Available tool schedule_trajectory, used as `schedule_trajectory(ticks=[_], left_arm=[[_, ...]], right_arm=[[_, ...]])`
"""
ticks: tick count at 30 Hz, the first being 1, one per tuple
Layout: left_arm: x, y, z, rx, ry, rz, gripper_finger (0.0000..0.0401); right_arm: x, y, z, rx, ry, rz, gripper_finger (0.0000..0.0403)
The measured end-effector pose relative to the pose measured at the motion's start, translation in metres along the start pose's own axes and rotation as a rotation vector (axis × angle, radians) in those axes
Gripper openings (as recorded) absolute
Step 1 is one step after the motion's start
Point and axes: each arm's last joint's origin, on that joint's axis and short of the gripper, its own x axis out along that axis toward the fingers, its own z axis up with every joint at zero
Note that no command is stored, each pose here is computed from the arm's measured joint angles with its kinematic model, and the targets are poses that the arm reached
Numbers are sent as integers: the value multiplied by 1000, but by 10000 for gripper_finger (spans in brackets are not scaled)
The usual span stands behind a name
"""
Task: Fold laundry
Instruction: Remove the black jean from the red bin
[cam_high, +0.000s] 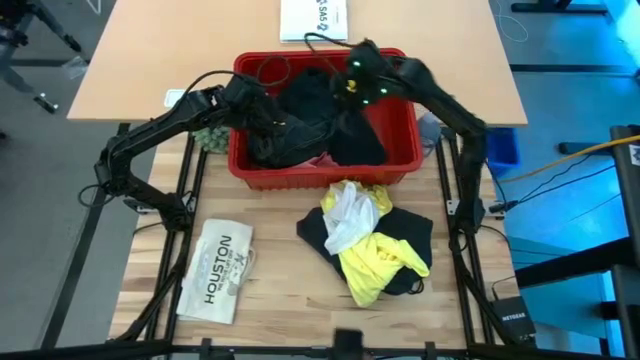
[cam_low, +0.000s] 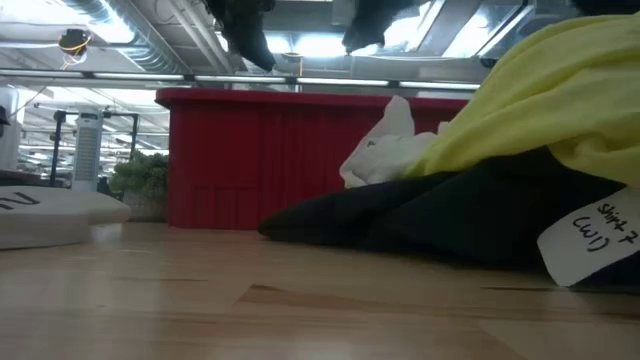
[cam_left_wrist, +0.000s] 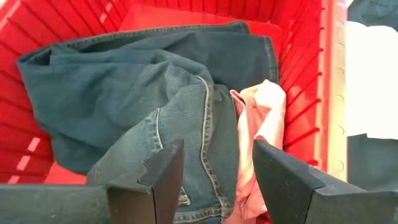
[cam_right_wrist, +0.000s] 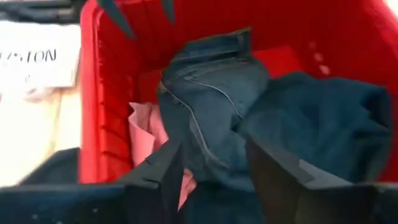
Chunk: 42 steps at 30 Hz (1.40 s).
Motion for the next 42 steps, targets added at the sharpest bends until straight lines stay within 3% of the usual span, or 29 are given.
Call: schedule_trajectory(ticks=[5,12,15,17,20,22,24,29,32,37,42], left_arm=[[-19,-2,3,13,-80,14,182],[-55,-3,4,-6,-210,51,182],[-62,-4,1,-10,-216,56,182],[-63,-4,1,-9,-209,54,182],[-63,-4,0,-4,-202,56,182],[-64,-4,-1,6,-197,60,182],[-64,-3,-1,11,-194,68,182],[-64,-2,-2,27,-179,112,182],[-64,-1,-2,27,-168,149,182],[-64,5,-4,9,-161,177,182],[-67,11,-1,-3,-203,200,182]], right_arm=[[63,-29,-16,-101,77,61,184],[147,-53,-45,-83,166,90,206],[177,-62,-59,-16,220,31,218],[195,-66,-69,72,300,-84,222],[208,-69,-82,204,353,-77,184],[205,-68,-81,246,328,-10,106],[195,-66,-74,261,289,46,32],[140,-58,-36,283,91,104,8],[77,-48,-9,266,-70,118,6],[-55,-13,27,162,-423,179,4],[-157,35,37,19,-695,468,3]])
